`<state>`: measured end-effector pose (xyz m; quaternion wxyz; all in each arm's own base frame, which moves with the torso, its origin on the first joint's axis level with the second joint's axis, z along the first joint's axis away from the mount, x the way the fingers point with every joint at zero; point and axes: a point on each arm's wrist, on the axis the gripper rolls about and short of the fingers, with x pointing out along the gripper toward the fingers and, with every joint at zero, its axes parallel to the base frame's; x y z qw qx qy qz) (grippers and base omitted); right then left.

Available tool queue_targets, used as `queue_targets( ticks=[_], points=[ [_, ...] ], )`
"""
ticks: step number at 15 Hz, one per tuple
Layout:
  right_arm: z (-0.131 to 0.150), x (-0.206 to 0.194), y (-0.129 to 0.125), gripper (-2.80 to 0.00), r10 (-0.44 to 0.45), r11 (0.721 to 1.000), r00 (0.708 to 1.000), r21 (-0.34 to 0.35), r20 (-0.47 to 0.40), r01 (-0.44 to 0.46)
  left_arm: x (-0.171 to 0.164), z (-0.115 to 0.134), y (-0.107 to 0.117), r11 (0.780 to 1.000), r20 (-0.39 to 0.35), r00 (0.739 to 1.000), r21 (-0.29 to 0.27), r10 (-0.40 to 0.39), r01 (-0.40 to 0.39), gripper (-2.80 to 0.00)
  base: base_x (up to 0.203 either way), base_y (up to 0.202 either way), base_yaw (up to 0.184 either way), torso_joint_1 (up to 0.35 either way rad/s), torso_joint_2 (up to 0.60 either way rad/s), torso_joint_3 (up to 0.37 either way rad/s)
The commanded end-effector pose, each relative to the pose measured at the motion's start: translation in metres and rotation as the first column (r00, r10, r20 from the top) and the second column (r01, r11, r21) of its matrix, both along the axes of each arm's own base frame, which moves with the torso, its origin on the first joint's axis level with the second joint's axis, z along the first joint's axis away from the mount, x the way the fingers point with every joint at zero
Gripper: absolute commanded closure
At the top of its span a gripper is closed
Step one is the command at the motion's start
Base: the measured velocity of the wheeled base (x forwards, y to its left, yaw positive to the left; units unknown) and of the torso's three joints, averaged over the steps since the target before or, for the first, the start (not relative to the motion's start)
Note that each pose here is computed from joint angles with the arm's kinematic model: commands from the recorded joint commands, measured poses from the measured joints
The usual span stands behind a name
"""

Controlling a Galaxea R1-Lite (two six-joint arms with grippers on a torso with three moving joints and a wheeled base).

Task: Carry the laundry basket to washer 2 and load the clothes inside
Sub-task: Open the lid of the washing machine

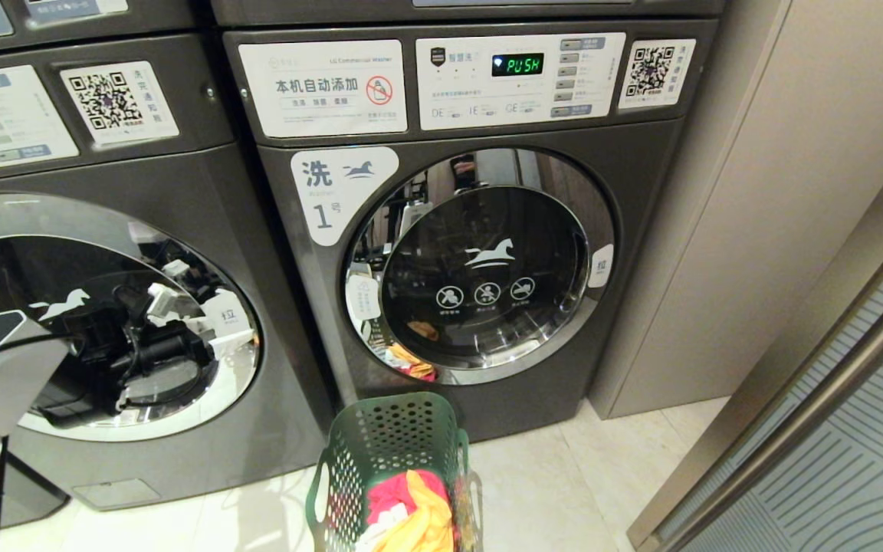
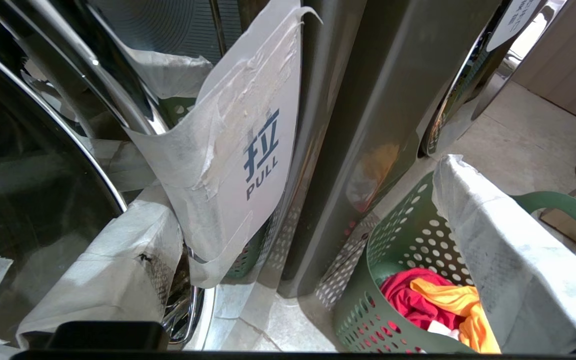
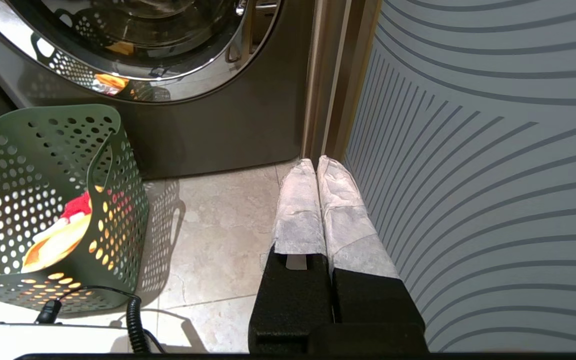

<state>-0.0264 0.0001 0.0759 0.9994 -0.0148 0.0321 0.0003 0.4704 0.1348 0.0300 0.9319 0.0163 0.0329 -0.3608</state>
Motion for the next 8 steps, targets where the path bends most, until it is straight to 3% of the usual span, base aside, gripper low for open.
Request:
queue_targets(
  ticks=[1, 8],
  points=[
    [0.0000, 0.0001, 0.0000, 0.00, 0.000, 1.000, 1.000, -0.001, -0.002, 0.000, -0.0009, 0.0026, -0.0004, 1.000, 0.004, 1.000, -0.001, -0.015, 0.015, -2.80, 0.000, 0.000, 0.000, 0.000, 0.00, 0.000],
    [0.0000, 0.0001, 0.0000, 0.00, 0.000, 1.000, 1.000, -0.001, -0.002, 0.000, -0.0101, -0.0032, -0.0046, 0.992, 0.038, 0.991, -0.002, -0.127, 0.128, -2.80, 0.000, 0.000, 0.000, 0.000, 0.00, 0.000]
  ],
)
